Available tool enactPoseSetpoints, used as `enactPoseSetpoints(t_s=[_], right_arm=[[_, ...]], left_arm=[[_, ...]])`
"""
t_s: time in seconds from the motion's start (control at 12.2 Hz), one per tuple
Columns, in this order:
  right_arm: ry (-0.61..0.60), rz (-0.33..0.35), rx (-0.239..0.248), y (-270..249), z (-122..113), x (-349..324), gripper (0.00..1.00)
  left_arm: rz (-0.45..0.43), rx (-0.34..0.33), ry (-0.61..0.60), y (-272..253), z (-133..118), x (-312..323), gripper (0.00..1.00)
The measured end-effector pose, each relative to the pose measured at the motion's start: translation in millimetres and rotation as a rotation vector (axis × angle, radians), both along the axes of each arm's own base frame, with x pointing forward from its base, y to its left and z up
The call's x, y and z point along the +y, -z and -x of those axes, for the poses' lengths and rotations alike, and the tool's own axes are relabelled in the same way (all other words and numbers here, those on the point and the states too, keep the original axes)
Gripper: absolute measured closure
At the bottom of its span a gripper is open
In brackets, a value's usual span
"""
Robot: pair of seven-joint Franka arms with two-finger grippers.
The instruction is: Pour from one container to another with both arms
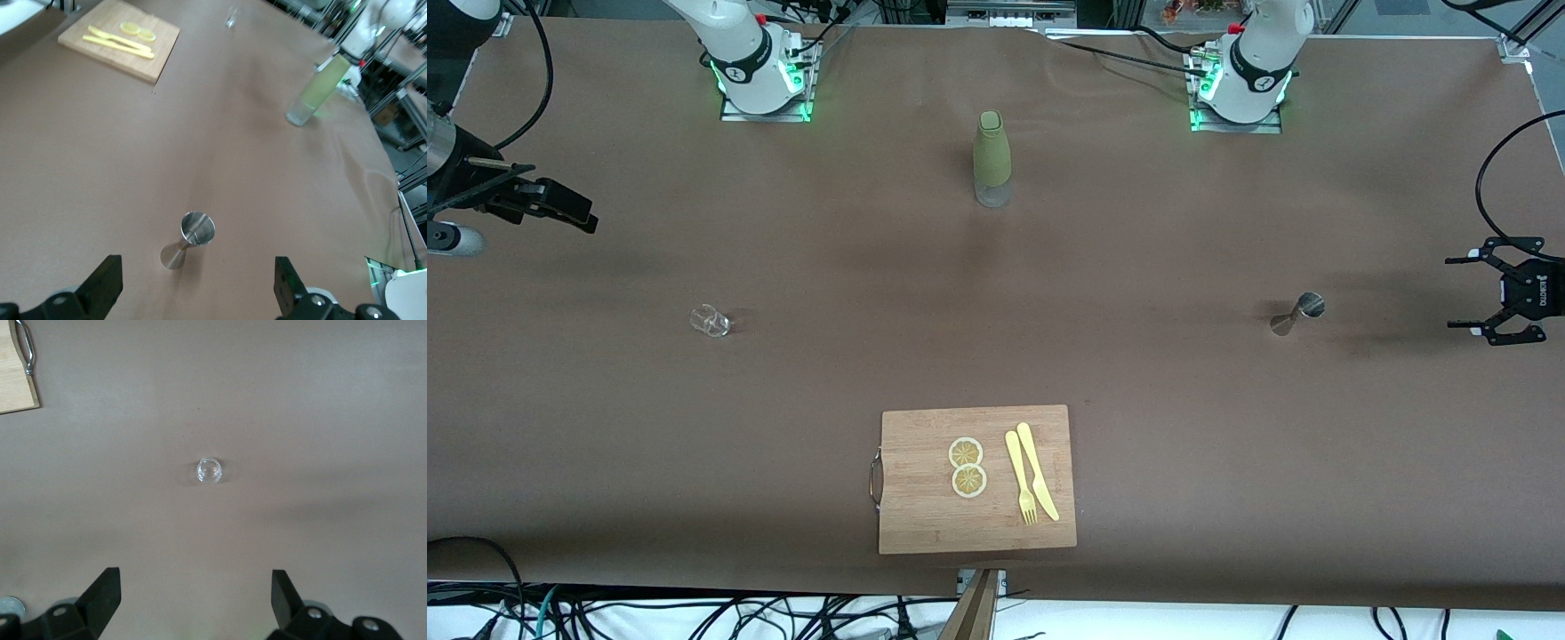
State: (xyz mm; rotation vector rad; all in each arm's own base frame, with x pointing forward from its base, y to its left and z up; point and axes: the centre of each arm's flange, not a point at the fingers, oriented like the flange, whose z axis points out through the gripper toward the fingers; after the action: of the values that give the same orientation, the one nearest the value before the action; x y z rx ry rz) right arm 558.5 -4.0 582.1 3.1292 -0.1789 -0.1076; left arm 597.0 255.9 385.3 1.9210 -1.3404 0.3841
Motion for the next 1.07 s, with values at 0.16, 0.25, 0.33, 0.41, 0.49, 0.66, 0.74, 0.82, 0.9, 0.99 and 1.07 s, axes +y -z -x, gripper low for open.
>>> enactPoseSetpoints(t_s=[0.16, 0.25, 0.33, 0.41, 0.49, 0.66, 0.74, 0.82, 0.9, 0.99, 1.07], right_arm=[[0.001, -0.009, 0.0, 0.0, 0.0, 1.0, 0.0], [0.0, -0.01, 0.0, 0.1, 0.0, 1.6, 0.0], [-0.001, -0.011, 0.0, 0.1, -0.1, 2.2, 0.0], [-0.002, -0.011, 0.0, 0.0, -0.1, 2.6, 0.0], [-0.002, -0.011, 0.0, 0.0, -0.1, 2.7, 0.0], [-0.002, -0.011, 0.0, 0.0, 0.0, 2.9, 0.0], [-0.002, -0.011, 0.0, 0.0, 0.0, 2.9, 0.0], [-0.002, -0.011, 0.0, 0.0, 0.0, 3.0, 0.0], [-0.002, -0.011, 0.0, 0.0, 0.0, 3.0, 0.0], [-0.002, -0.011, 0.0, -0.1, 0.0, 3.0, 0.0], [-0.002, -0.011, 0.0, -0.1, 0.0, 3.0, 0.0]], left_arm=[[-0.093, 0.038, -0.022, -32.1, -10.6, -24.4, 0.0], [-0.137, 0.066, -0.039, -46.4, -14.4, -37.1, 0.0], [-0.183, 0.097, -0.06, -60.3, -18.2, -51.9, 0.0], [-0.236, 0.134, -0.087, -74.9, -21.6, -69.5, 0.0], [-0.287, 0.168, -0.115, -88.4, -23.6, -87.0, 0.0], [-0.395, 0.223, -0.165, -113.0, -25.5, -125.0, 0.0], [-0.443, 0.247, -0.192, -123.5, -25.8, -145.6, 0.0], [-0.493, 0.271, -0.223, -131.4, -26.2, -165.1, 0.0], [-0.55, 0.292, -0.254, -137.1, -26.7, -182.9, 0.0], [-0.607, 0.312, -0.297, -142.2, -26.8, -198.2, 0.0], [-0.664, 0.327, -0.356, -148.2, -27.1, -209.0, 0.0]])
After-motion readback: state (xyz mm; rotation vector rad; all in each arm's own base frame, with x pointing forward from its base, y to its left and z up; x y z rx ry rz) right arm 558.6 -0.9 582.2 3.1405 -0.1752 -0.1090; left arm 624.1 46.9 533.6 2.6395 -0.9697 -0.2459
